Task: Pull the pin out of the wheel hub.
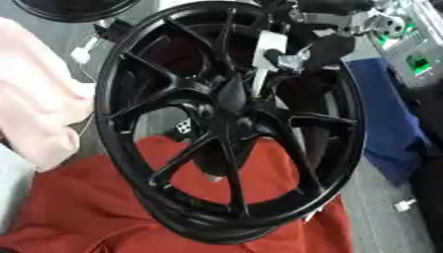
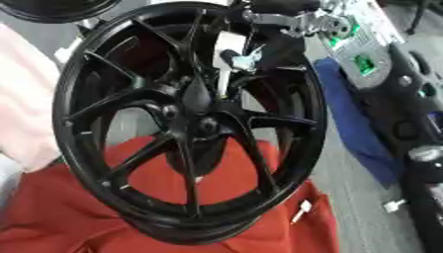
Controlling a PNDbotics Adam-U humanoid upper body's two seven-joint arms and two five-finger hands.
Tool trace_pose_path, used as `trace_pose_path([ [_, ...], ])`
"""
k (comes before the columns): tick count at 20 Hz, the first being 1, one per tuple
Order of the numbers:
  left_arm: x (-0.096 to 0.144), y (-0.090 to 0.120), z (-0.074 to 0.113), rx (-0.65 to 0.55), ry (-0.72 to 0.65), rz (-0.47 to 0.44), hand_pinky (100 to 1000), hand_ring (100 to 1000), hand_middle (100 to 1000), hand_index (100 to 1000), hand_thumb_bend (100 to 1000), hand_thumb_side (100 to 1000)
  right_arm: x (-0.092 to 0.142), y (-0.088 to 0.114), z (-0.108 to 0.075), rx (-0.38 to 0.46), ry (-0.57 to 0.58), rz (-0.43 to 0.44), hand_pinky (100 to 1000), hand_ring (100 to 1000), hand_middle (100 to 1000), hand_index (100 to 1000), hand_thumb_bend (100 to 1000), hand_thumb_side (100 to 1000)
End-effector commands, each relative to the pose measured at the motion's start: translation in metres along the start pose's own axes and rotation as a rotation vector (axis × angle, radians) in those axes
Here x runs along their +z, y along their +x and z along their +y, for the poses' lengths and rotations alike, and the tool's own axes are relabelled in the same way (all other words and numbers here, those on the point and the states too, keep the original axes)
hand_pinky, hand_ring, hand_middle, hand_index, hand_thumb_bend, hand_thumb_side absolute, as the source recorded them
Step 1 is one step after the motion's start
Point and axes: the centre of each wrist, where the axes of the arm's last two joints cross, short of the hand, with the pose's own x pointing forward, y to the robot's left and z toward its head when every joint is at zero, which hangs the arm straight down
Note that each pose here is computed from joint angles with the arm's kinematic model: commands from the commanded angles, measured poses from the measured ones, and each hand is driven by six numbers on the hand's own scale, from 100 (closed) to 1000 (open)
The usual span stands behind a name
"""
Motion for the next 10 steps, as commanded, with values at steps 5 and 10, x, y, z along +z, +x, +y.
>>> trace_pose_path([
  [5,-0.0050,0.0066,0.0012,-0.002,-0.009,-0.028,673,571,550,778,261,650,0.0072,-0.0074,-0.0057,0.024,-0.009,0.036,856,866,633,902,128,722],
  [10,-0.0052,0.0067,0.0008,-0.002,-0.011,-0.027,674,571,551,777,258,650,0.0070,-0.0085,-0.0036,0.010,-0.017,0.037,852,857,613,898,132,696],
])
